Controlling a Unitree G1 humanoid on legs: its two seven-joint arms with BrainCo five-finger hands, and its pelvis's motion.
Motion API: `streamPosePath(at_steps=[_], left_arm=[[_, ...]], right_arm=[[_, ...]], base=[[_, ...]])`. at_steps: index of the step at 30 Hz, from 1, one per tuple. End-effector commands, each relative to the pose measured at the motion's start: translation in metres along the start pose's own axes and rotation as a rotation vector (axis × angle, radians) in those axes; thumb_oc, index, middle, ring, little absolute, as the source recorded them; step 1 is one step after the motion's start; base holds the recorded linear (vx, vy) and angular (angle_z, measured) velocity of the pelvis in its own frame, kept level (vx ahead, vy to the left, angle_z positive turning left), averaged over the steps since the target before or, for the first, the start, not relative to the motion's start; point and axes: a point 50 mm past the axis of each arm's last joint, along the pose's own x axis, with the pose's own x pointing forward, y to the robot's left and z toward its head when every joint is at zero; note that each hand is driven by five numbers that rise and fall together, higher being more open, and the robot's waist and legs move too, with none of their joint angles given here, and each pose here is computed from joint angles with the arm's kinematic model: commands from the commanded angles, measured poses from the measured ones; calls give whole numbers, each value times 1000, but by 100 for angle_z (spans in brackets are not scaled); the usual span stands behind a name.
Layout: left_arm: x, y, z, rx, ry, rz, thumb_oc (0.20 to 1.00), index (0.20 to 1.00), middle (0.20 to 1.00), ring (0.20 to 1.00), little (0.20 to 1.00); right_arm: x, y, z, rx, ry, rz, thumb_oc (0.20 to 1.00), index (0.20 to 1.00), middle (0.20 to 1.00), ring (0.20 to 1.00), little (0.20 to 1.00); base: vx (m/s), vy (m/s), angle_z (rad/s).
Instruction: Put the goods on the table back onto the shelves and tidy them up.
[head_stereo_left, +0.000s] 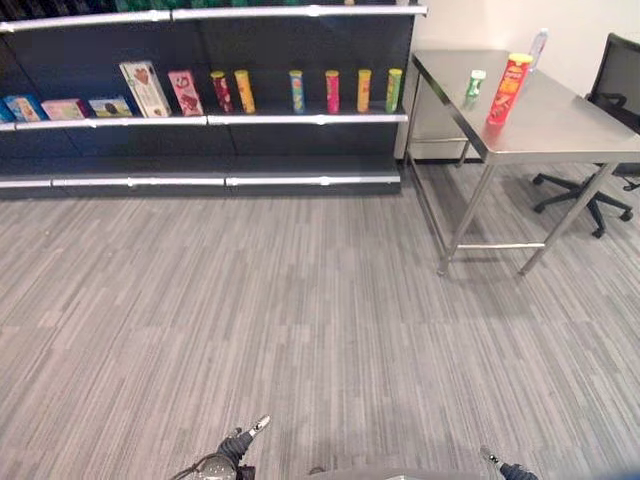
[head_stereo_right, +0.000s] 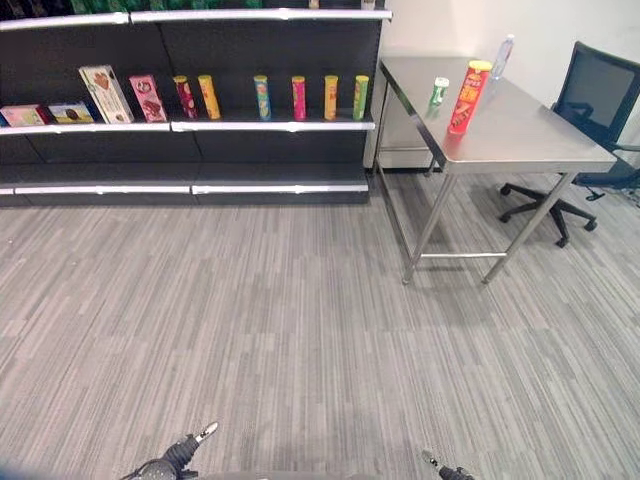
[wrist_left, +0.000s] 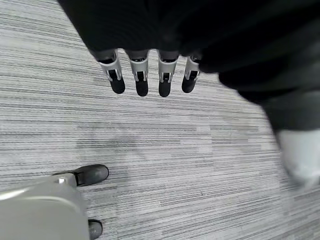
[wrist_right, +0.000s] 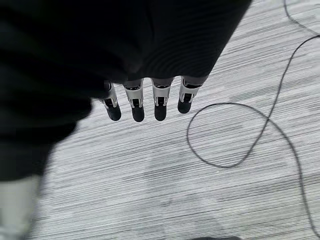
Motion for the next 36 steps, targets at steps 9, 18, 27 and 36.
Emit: streamPosePath(at_steps=[9, 18, 27, 36], left_arm=[[3, 6, 19, -14, -53, 24, 1000, 1000, 1000, 1000, 1000], [3, 7, 11, 22, -14, 26, 1000, 1000, 1000, 1000, 1000], [3, 9, 11, 36, -11, 29, 1000, 1000, 1000, 1000, 1000], [4, 12, 11, 57, -7, 31, 1000, 1000, 1000, 1000, 1000]], right_arm=[[3, -8, 17, 8, -28, -37, 1000, 1000, 1000, 1000, 1000], [3, -6, 16, 0, -22, -30, 1000, 1000, 1000, 1000, 1000], [4, -9, 18, -7, -24, -34, 1000, 1000, 1000, 1000, 1000], [4, -10, 22, -8, -34, -32, 1000, 1000, 1000, 1000, 1000]], base=[[-2, -1, -1], [0, 0, 0], [-5, -26, -2], [9, -39, 0]])
